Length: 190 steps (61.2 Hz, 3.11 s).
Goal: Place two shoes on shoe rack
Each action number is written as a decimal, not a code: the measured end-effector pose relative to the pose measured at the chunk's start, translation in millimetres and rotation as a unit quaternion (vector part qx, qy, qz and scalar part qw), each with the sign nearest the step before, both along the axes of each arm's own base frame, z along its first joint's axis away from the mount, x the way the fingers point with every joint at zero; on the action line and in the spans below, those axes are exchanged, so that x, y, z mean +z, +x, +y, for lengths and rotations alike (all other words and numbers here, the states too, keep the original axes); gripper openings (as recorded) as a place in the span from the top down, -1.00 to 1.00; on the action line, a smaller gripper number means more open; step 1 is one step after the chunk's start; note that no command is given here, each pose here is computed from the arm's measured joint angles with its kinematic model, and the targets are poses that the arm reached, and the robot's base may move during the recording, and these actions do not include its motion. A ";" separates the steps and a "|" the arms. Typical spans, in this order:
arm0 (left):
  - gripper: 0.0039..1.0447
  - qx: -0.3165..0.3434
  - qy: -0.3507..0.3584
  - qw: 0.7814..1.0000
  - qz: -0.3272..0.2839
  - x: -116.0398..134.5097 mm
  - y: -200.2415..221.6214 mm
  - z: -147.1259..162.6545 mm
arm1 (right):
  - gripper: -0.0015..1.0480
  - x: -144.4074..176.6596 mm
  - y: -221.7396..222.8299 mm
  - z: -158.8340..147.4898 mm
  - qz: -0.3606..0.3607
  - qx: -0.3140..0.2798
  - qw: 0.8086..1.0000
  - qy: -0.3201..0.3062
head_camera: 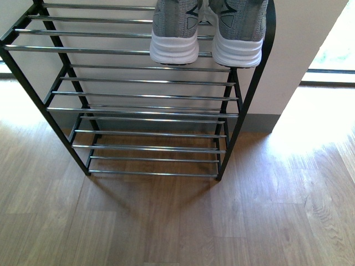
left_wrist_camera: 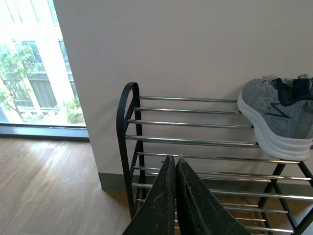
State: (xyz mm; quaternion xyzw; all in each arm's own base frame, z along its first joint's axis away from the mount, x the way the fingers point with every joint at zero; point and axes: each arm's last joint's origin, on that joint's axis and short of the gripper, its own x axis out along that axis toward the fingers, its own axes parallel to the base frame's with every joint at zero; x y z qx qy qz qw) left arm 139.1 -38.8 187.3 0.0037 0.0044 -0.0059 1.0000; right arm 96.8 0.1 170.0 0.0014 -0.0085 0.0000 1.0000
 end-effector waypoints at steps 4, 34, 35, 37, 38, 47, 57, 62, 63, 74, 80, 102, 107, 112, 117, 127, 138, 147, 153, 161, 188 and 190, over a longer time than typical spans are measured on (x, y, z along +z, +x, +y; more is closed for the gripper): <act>0.99 0.000 -0.002 1.000 -0.001 -2.3 -3.3 6.1 | -0.82 0.0 0.0 0.0 0.000 0.000 1.000 0.000; 0.99 -0.010 -0.003 1.000 -0.009 -16.7 -19.9 33.3 | -0.82 0.0 0.0 0.0 0.000 0.000 1.000 0.000; 0.99 -0.008 -0.003 1.000 -0.010 -16.5 -20.2 34.2 | -0.82 0.0 0.0 0.0 0.000 0.001 1.000 0.000; 0.99 0.004 -0.003 1.000 -0.012 -16.2 -21.3 37.1 | -0.82 0.0 0.0 0.0 0.000 0.000 1.000 0.000; 0.99 0.006 -0.003 1.000 -0.012 -16.1 -21.5 37.6 | -0.82 0.0 0.0 0.0 0.000 0.000 1.000 0.000; 0.99 0.005 -0.003 1.000 -0.011 -16.3 -24.7 38.3 | -0.82 0.0 0.0 0.0 0.000 0.000 1.000 0.000; 0.99 0.005 -0.003 1.000 -0.011 -16.5 -28.1 38.4 | -0.82 0.0 0.0 0.0 0.000 0.000 1.000 0.000; 0.99 0.005 -0.003 1.000 -0.012 -16.6 -30.0 38.4 | -0.82 0.0 0.0 0.0 0.000 0.000 1.000 0.000; 0.99 0.005 -0.003 1.000 -0.011 -16.7 -30.2 38.4 | -0.82 0.0 0.0 0.0 0.000 0.000 1.000 0.000; 0.99 0.004 -0.003 1.000 -0.003 -20.4 -40.7 38.4 | -0.82 0.0 0.0 0.0 0.000 0.000 1.000 0.000; 0.99 0.005 -0.003 1.000 -0.002 -20.6 -41.1 38.6 | -0.82 0.0 0.0 0.0 0.000 0.001 1.000 0.000; 0.41 0.005 -0.003 1.000 -0.003 -20.5 -41.2 38.6 | -0.82 0.1 -0.1 0.0 0.000 0.001 1.000 0.000; 0.17 0.005 -0.003 1.000 -0.003 -20.5 -41.2 38.6 | -0.82 0.1 -0.1 0.0 0.000 0.001 1.000 0.000; -0.10 0.005 -0.003 1.000 -0.003 -20.5 -41.2 38.6 | -0.82 0.1 -0.1 0.1 0.000 0.001 1.000 0.000; -0.37 0.006 -0.003 1.000 -0.003 -20.5 -41.2 38.7 | -0.82 0.1 -0.1 0.1 0.000 0.002 1.000 0.000; -0.84 0.006 -0.003 1.000 -0.003 -20.5 -41.2 38.7 | -0.82 0.0 -0.1 0.1 0.000 0.002 1.000 0.000; -0.83 0.004 -0.003 1.000 -0.003 -20.5 -41.2 38.6 | -0.82 0.1 -0.1 -0.1 -0.001 -0.001 1.000 0.000; -0.83 0.004 -0.003 1.000 -0.003 -20.4 -41.2 38.6 | -0.82 -0.2 0.0 -0.2 0.001 -0.002 1.000 0.000; -0.83 0.005 -0.003 1.000 -0.003 -20.4 -41.3 38.6 | -0.82 0.0 -0.1 -0.1 0.000 -0.001 1.000 0.000; -0.83 0.005 -0.003 1.000 -0.003 -20.3 -41.3 38.6 | -0.82 -0.1 -0.1 -0.1 0.000 -0.001 1.000 0.000; -0.83 0.005 -0.003 1.000 -0.003 -20.4 -41.3 38.6 | -0.82 -0.1 -0.1 0.0 0.000 0.000 1.000 0.000; -0.83 0.005 -0.003 1.000 -0.003 -20.3 -41.3 38.6 | -0.82 -0.1 -0.1 -0.1 0.000 -0.001 1.000 0.000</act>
